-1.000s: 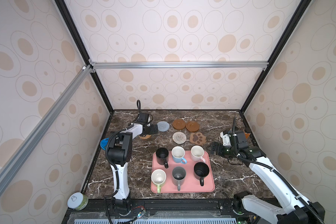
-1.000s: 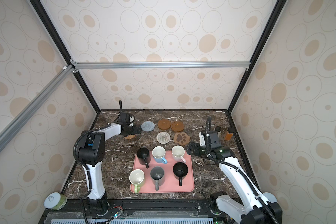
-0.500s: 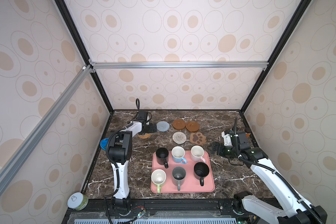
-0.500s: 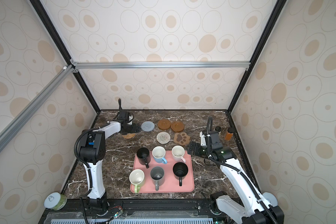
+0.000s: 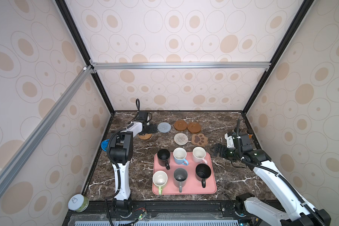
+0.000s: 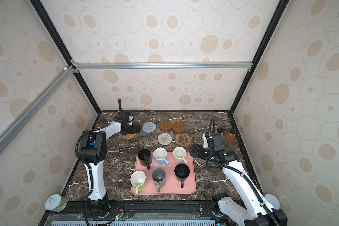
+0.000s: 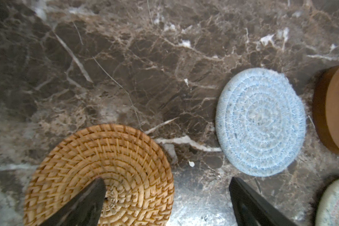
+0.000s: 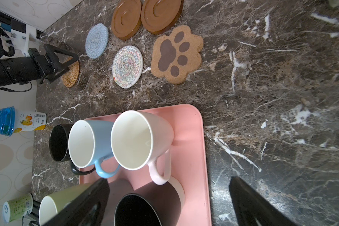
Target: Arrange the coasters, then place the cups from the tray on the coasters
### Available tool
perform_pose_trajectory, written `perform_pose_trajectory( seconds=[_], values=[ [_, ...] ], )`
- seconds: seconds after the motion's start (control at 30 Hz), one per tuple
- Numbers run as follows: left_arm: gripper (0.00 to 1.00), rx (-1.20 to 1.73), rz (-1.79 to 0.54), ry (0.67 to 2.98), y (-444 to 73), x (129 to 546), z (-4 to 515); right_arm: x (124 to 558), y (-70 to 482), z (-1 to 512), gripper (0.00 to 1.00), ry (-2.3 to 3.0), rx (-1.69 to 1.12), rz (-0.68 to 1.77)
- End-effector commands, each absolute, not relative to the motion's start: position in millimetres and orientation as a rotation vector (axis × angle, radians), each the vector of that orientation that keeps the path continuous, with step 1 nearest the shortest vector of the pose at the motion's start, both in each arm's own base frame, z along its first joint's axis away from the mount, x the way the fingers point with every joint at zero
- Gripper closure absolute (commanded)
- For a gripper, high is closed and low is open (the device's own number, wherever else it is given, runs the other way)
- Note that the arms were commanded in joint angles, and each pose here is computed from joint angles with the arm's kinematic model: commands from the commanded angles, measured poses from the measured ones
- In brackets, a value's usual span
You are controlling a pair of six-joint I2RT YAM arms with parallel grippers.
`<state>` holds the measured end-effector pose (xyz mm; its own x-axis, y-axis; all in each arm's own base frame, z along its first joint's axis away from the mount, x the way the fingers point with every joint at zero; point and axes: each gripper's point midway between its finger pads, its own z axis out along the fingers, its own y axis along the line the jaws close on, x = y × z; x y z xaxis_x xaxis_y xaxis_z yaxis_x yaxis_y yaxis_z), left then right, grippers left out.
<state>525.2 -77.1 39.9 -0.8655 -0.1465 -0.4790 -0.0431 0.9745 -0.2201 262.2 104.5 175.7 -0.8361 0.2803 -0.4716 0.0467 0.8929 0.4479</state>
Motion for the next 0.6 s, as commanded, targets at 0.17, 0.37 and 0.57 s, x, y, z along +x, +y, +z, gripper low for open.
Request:
perform_pose_trajectory(
  seconds=[0.17,0.37,0.57],
  values=[
    [0.0,-0.117,-0.259,2.673,-70.2,511.9,26.5,257.4,103.7,170.8,0.0,2.521,0.274,0.578],
    [0.0,-0.139,-0.333,2.643,-77.8,509.2,34.3,259.4,104.2,170.9,0.0,2.515,0.282,0.582],
    [0.0,-0.151,-0.364,2.605,-81.0,516.1,51.2,262.7,106.1,174.0,0.01,2.509,0.279,0.593]
  ],
)
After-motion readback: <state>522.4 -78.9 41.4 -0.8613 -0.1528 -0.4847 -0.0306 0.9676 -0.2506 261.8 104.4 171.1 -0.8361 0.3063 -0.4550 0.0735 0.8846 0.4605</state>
